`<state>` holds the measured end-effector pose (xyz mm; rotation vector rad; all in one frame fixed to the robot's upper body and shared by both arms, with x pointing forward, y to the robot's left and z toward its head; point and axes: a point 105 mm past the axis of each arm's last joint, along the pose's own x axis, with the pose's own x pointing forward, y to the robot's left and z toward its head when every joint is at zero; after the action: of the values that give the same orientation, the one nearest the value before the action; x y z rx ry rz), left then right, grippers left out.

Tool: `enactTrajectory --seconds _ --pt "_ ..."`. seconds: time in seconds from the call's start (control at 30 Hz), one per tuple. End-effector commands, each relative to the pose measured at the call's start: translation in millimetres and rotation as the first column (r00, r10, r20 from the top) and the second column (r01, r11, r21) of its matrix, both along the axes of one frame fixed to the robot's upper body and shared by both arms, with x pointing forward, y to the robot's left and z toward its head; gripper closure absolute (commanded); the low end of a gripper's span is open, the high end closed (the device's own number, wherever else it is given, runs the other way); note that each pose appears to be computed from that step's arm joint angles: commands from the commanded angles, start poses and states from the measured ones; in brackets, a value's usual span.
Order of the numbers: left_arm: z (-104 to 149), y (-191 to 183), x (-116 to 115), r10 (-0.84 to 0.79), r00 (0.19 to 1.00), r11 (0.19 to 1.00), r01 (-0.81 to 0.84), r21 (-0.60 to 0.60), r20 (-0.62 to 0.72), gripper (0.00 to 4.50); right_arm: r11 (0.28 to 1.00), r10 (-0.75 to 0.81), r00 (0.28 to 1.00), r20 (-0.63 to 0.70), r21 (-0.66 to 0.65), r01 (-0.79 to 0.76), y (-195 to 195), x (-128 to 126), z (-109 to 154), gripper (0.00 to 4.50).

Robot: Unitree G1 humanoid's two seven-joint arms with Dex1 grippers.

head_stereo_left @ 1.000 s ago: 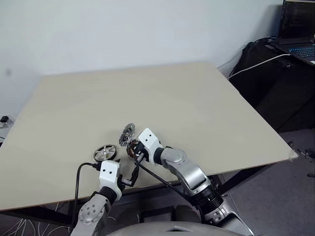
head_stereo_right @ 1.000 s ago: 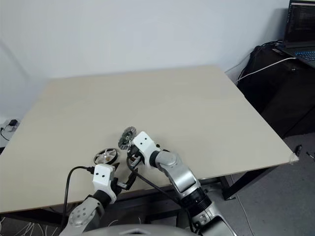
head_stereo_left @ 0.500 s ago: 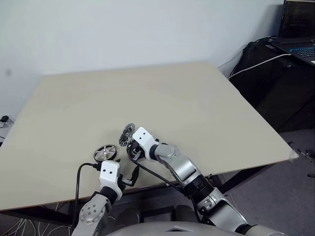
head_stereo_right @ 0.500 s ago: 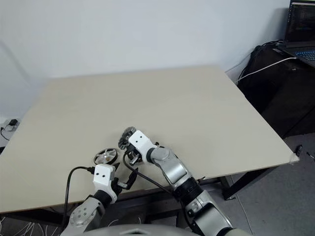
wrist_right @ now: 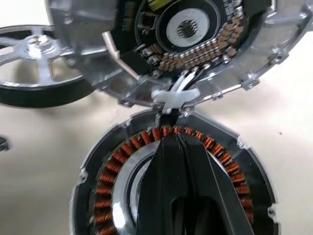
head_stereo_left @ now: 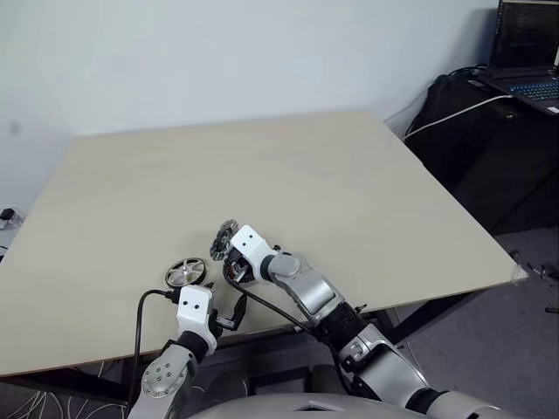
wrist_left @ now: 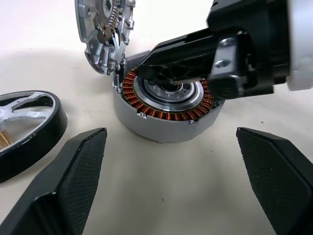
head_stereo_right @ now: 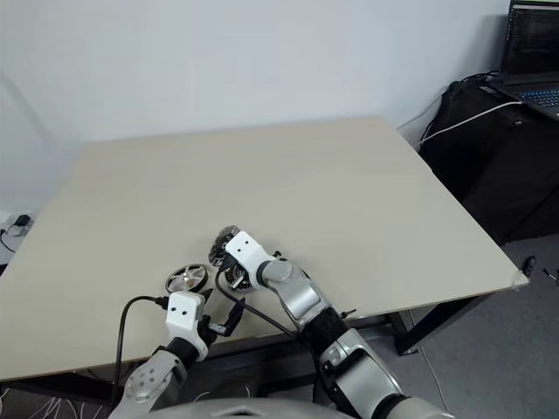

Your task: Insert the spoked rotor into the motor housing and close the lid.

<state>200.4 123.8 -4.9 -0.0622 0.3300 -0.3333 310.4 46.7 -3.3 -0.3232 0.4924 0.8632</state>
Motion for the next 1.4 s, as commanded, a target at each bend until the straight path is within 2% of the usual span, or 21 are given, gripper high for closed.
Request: enactTrajectory --seconds 0.03,0.23,0.37,0.6,0.73,0.83,1.07,1.4 --pt "7 0 4 -0.002 0.999 1.0 0.002 -0.005 0.041 0.0 0.999 -0.041 0.999 0.008 0.013 0.041 -6 7 2 4.47" --pt "9 -2 3 0.001 0.999 1.0 0.0 -0.013 0.045 0.0 0.98 -0.02 0.998 0.054 0.198 0.009 -14 1 37 4.47" --pt "11 -4 0 -0.007 0.999 1.0 0.008 -0.026 0.05 0.0 0.954 -0.015 0.997 0.078 0.298 -0.009 -39 -15 59 4.47" --pt "31 -8 0 0.018 0.994 0.991 -0.003 -0.134 0.112 0.0 0.951 -0.14 0.99 0.019 0.281 0.129 -92 -26 49 4.47" --pt "27 -4 0 0.03 0.995 0.995 -0.021 -0.101 0.096 0.0 0.947 -0.195 0.981 -0.019 0.256 0.193 -103 -27 39 4.47" --pt "26 -4 0 0.023 0.996 0.996 -0.015 -0.093 0.085 0.0 0.95 -0.204 0.979 -0.023 0.237 0.204 -96 -23 36 4.47" --pt "27 -5 2 0.011 0.997 0.996 -0.004 -0.085 0.08 0.0 0.969 -0.13 0.991 -0.018 0.21 0.131 -53 -14 35 4.47" --pt "27 -5 1 0.02 0.997 0.996 -0.014 -0.086 0.074 0.0 0.988 -0.064 0.997 -0.048 0.134 0.07 -30 -7 13 4.47"
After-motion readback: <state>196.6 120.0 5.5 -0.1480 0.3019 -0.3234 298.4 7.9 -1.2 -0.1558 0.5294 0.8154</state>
